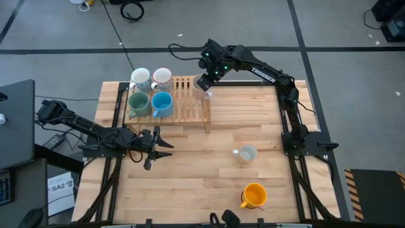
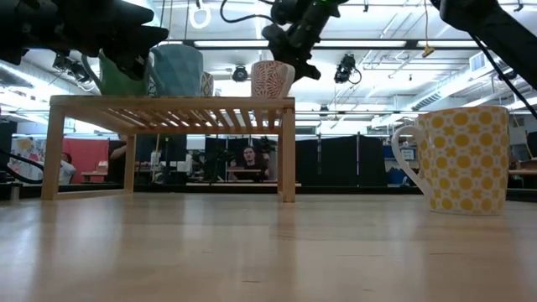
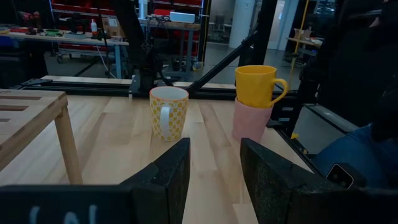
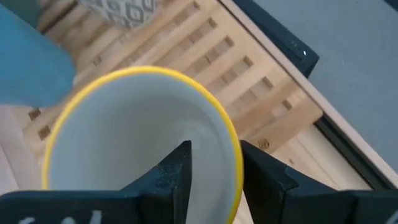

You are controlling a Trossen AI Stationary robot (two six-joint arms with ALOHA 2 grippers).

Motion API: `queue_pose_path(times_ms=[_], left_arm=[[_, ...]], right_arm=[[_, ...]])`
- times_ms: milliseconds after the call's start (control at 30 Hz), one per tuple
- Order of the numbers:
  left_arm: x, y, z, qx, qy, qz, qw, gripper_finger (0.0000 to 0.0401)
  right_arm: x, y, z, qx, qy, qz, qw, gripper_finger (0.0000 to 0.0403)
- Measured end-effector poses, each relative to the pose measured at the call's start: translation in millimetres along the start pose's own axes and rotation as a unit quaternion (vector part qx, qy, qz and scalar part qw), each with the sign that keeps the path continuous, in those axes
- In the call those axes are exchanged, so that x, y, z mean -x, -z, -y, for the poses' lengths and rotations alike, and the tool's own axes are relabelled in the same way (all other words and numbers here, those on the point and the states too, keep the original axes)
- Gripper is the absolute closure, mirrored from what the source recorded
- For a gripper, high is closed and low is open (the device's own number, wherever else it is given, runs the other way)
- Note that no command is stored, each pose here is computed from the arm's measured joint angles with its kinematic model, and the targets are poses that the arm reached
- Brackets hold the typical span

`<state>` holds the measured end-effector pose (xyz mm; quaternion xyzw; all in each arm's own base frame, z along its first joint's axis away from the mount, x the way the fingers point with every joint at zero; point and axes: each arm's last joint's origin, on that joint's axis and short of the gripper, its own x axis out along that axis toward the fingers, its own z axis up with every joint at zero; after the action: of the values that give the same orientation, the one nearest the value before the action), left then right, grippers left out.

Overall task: Place coffee mugs
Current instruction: Put the white-orange patterned mug on the shelf, then adjust the white-orange patterned mug on the shelf

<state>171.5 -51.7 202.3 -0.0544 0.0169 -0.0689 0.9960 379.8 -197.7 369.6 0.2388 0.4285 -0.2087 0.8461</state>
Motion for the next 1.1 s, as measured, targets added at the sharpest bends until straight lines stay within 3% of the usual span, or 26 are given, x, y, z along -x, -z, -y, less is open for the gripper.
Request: queue_pose_path(times_ms=[233, 633, 1100], left_arm=[[0, 0, 0, 0.0, 0.0, 0.0, 1.0, 0.0253], [0, 0, 0, 0.0, 0.0, 0.0, 1.0, 0.0253], [0, 0, 0, 0.0, 0.0, 0.0, 1.0, 0.0253]], right_arm=[[0, -8, -2, 0.005, -0.009, 0.04, 0.999, 0.0268], [2, -12, 6, 0.021, -0.009, 0.052, 0.998, 0.0268], [4, -14, 14, 0.009, -0.076, 0.043, 0.996, 0.0268]])
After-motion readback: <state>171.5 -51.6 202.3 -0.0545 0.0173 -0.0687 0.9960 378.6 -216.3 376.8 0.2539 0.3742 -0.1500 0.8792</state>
